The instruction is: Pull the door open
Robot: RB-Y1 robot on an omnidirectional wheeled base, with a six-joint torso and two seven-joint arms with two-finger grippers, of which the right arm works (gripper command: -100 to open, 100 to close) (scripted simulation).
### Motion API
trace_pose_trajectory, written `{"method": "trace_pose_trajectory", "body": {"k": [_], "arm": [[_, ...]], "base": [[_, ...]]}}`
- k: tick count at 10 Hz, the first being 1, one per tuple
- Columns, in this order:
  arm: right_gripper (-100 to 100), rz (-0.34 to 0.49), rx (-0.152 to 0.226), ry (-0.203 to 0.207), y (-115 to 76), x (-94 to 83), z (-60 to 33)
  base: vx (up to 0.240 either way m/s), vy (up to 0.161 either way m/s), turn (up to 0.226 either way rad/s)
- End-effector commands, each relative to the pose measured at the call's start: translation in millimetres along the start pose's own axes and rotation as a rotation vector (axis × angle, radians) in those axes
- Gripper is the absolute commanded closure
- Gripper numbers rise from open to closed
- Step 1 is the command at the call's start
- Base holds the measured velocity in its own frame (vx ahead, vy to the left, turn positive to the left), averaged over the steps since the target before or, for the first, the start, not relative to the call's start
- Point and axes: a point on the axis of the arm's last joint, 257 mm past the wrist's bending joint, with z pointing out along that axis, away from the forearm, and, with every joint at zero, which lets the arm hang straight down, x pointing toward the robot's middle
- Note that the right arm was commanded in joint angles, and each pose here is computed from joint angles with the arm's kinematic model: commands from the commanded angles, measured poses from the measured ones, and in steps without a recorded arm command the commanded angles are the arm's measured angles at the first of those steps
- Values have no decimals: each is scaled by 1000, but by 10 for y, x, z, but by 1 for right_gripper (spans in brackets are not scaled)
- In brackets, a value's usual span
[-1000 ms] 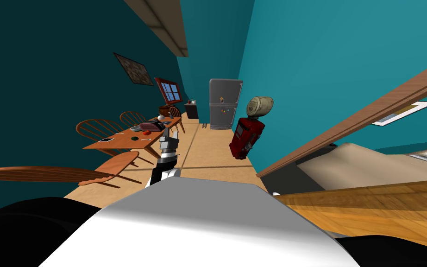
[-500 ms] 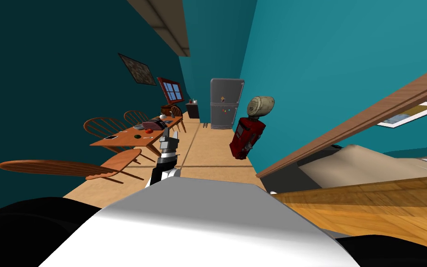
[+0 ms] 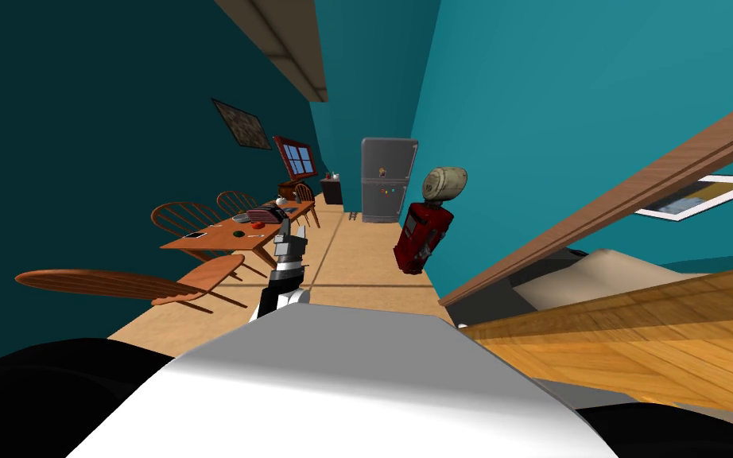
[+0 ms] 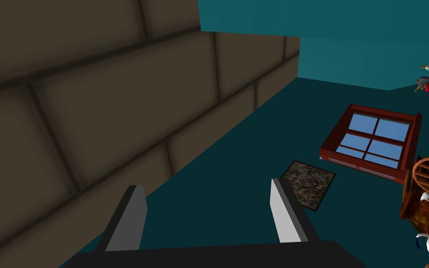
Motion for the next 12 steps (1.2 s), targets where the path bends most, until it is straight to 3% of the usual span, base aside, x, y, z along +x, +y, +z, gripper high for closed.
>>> {"method": "trace_pose_trajectory", "body": {"k": [1,4,5,9,12], "arm": [[100,-4,-3,-3,24,-2,-13],[100,-4,-3,-3,24,-2,-13],[-100,-6,-15,-3,80,3,-14],[-100,-20,-59,-5,297,24,-43],[-100,-32,-95,-6,478,47,-72]], "base": [[3,7,-7],[0,0,0],[40,101,-76],[34,206,-118],[-204,111,-144]]}}
